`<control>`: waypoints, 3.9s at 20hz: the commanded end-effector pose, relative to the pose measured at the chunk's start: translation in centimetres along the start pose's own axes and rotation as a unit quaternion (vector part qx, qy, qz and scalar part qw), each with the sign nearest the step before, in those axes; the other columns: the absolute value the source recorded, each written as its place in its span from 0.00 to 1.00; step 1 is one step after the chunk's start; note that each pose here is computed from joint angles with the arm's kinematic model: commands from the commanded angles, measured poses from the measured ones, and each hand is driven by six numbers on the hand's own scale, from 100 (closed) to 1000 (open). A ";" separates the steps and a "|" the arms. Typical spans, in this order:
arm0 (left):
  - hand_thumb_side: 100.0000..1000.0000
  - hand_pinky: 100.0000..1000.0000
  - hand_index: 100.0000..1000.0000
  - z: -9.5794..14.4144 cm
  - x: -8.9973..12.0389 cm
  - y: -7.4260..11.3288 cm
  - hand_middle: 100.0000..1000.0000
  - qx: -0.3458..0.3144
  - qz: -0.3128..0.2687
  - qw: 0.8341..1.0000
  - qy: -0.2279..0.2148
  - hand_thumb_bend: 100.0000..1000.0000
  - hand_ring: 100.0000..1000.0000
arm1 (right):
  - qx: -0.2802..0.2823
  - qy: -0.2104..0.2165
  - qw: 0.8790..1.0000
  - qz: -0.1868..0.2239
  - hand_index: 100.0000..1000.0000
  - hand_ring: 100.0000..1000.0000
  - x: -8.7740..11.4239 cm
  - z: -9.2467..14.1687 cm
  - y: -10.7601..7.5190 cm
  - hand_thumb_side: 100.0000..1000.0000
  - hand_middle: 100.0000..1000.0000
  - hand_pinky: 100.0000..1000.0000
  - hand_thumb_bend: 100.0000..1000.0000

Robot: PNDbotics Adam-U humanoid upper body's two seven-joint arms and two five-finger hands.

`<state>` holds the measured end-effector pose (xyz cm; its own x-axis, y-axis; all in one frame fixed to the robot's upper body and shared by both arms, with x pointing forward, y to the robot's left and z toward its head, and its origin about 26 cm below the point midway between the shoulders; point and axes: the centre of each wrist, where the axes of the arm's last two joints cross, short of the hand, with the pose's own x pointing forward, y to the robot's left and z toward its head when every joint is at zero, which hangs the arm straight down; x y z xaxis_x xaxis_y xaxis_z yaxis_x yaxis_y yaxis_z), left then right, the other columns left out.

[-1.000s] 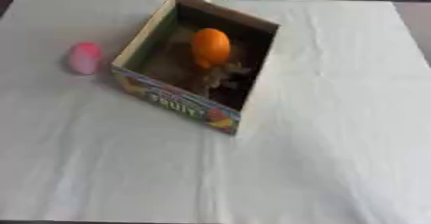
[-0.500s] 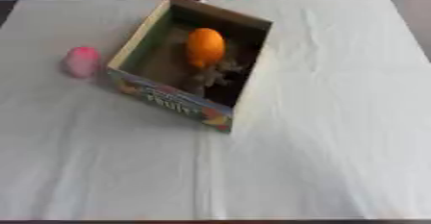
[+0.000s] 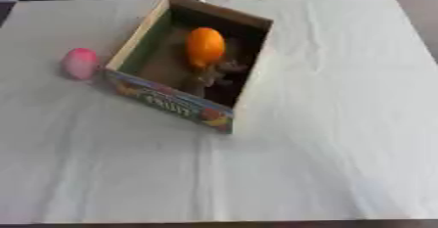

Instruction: Pick up objects on the table and place them in the box.

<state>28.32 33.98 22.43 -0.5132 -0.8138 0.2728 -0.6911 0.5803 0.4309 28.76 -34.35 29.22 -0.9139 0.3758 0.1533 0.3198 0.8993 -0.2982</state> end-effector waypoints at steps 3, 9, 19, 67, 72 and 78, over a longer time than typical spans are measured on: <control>0.57 0.53 0.85 -2.8 0.2 2.8 0.68 -0.082 -0.096 0.991 -0.044 0.00 0.69 | -0.021 -0.027 0.999 0.007 0.84 1.00 0.5 -0.2 -0.7 0.73 0.65 0.71 0.00; 0.58 0.56 0.89 -4.5 0.6 3.8 0.73 -0.240 -0.180 0.951 -0.077 0.00 0.75 | -0.030 -0.017 0.999 0.003 0.84 1.00 0.3 0.6 -0.6 0.74 0.65 0.71 0.00; 0.90 0.59 0.93 -7.3 -3.3 3.6 0.78 -0.406 -0.245 0.875 -0.093 0.16 0.82 | -0.032 0.002 0.999 0.002 0.83 1.00 0.2 1.0 -0.4 0.75 0.63 0.71 0.00; 0.86 0.57 0.88 -9.1 -6.4 -5.4 0.76 -0.534 -0.292 0.793 -0.004 0.32 0.81 | -0.023 0.047 0.998 -0.030 0.79 1.00 0.1 1.1 1.1 0.79 0.57 0.71 0.00; 0.72 0.53 0.84 -9.0 -6.9 -5.5 0.72 -0.526 -0.299 0.796 0.009 0.14 0.78 | -0.023 0.051 0.998 -0.032 0.79 1.00 0.0 1.2 1.2 0.80 0.57 0.71 0.00; 0.57 0.51 0.84 -8.9 -7.0 -6.0 0.71 -0.496 -0.330 0.803 0.011 0.06 0.76 | -0.016 0.051 0.998 -0.041 0.80 1.00 0.0 1.3 1.4 0.80 0.57 0.72 0.00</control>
<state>40.67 35.55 24.43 -0.2108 -0.9434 -0.2561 -0.0209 -0.2576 0.9660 29.23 -33.53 26.57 -0.8947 0.3265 0.3049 0.2589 0.9352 -0.2416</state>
